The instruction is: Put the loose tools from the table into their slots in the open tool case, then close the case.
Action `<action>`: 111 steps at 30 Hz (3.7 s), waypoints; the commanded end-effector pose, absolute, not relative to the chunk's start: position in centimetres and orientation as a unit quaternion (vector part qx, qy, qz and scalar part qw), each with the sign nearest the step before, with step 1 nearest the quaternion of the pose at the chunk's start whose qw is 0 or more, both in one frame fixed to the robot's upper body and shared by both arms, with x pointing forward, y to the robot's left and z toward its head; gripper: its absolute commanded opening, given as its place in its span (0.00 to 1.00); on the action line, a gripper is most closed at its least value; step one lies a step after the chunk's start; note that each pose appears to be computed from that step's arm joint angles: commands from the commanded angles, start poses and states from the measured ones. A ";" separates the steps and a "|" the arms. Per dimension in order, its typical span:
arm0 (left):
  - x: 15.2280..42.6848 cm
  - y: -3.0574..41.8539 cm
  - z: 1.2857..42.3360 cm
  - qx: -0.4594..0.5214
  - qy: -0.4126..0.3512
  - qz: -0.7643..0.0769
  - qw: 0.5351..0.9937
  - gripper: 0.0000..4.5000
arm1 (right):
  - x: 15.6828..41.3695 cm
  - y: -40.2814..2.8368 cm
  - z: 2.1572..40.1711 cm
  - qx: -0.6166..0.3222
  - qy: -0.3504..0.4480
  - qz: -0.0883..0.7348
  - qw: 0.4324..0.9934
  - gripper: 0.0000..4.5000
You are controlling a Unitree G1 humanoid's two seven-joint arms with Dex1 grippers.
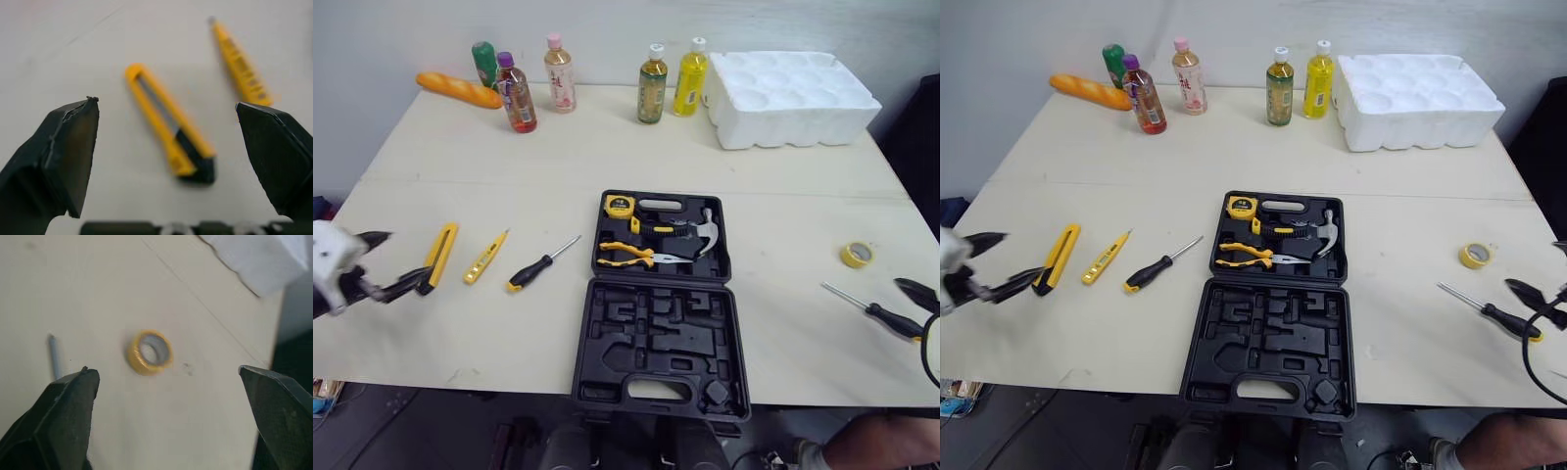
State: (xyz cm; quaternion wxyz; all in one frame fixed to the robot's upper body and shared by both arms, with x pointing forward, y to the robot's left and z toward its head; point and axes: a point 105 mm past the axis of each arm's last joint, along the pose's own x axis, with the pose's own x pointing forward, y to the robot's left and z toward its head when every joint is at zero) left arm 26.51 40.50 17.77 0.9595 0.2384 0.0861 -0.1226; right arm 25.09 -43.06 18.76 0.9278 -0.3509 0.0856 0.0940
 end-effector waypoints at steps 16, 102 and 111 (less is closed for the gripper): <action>18.5 51.9 17.1 0.210 0.122 0.167 0.956 0.99 | 19.3 -51.0 17.8 -0.389 0.118 -0.128 0.905 1.00; 32.3 23.2 11.2 0.263 0.297 -0.333 0.856 0.53 | 25.6 -15.3 19.0 -0.152 -0.138 0.564 0.800 1.00; 32.2 24.1 10.5 0.271 0.308 -0.318 0.855 0.26 | 25.7 -15.5 18.5 -0.155 -0.135 0.561 0.802 1.00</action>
